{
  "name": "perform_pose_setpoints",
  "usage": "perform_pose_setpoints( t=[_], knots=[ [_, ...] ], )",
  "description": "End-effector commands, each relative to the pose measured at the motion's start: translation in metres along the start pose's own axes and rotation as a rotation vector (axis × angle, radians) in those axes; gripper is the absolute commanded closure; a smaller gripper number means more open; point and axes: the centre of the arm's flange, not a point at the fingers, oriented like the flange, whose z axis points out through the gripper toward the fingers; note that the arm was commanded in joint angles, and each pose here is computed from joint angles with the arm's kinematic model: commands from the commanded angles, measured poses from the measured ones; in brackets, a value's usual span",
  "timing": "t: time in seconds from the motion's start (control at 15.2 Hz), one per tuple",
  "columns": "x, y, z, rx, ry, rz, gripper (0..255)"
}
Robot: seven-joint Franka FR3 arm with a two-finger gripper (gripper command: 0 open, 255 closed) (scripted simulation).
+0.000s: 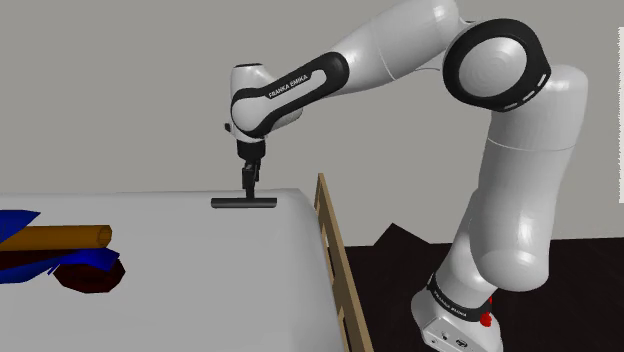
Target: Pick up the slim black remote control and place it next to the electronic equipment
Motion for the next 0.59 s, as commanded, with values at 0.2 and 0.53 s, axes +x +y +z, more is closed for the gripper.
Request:
perform_pose_setpoints(
  t=[0.2, 0.53],
  knots=[
    [0.006, 0.000, 0.028, 0.002, -0.001, -0.012, 0],
    [0.006, -0.001, 0.042, 0.002, -0.001, -0.012, 0]
  ],
)
